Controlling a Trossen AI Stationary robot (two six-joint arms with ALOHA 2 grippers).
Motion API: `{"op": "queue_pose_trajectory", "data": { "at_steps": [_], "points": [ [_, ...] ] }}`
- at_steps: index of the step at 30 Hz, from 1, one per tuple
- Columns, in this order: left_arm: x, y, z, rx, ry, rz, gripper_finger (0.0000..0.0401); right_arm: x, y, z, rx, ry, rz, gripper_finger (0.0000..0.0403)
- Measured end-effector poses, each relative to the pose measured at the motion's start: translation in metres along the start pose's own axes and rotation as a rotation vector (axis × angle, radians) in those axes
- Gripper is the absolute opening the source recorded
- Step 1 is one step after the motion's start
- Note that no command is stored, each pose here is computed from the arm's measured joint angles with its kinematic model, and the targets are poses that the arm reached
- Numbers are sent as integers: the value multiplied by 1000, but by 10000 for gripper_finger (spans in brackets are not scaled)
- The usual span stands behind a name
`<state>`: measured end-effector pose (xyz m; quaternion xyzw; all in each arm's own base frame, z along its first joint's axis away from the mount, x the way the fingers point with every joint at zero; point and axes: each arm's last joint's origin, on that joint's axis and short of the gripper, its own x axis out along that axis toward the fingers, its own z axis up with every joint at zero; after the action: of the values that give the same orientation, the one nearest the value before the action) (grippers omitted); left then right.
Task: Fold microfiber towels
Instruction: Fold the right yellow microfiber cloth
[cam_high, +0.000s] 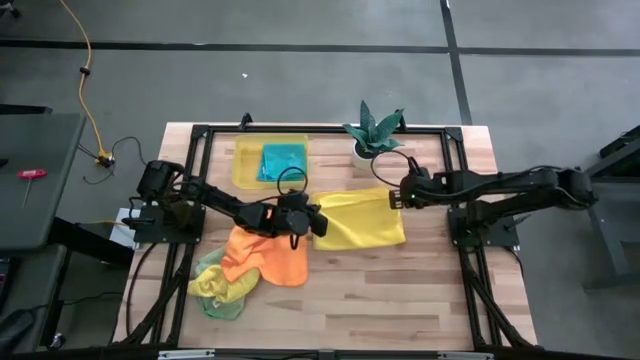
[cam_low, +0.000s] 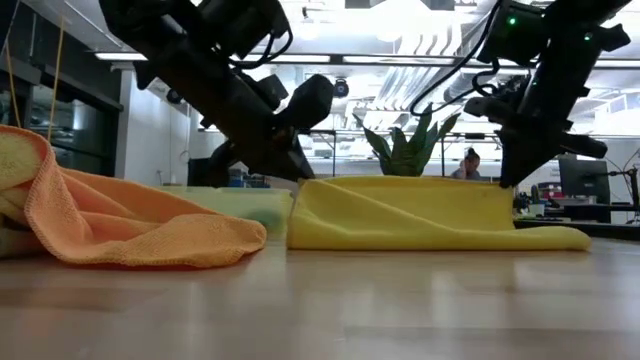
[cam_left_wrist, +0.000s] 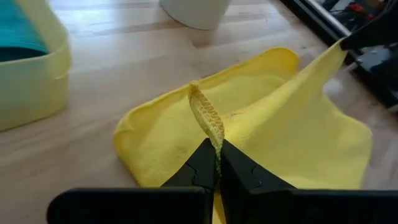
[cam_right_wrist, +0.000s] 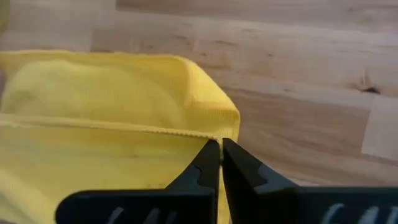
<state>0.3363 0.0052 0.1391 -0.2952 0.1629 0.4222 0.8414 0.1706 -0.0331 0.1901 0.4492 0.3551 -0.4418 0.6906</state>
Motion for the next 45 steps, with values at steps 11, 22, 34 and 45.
{"op": "queue_pose_trajectory", "data": {
  "at_steps": [11, 22, 34, 45],
  "points": [
    [3, 5, -1, 22, -30, 61, 0, 19, 4, 5, -14, 13, -53, 0],
    [19, 9, -14, 53, -52, 85, 1, 24, 6, 6, 9, -36, -78, 0],
    [32, 13, -3, 119, -57, 62, 1, 26, 9, 6, -2, -28, -52, 11],
    [32, 13, -4, 169, -48, 60, 13, 27, 10, 7, -7, -41, -44, 54]
  ]
}}
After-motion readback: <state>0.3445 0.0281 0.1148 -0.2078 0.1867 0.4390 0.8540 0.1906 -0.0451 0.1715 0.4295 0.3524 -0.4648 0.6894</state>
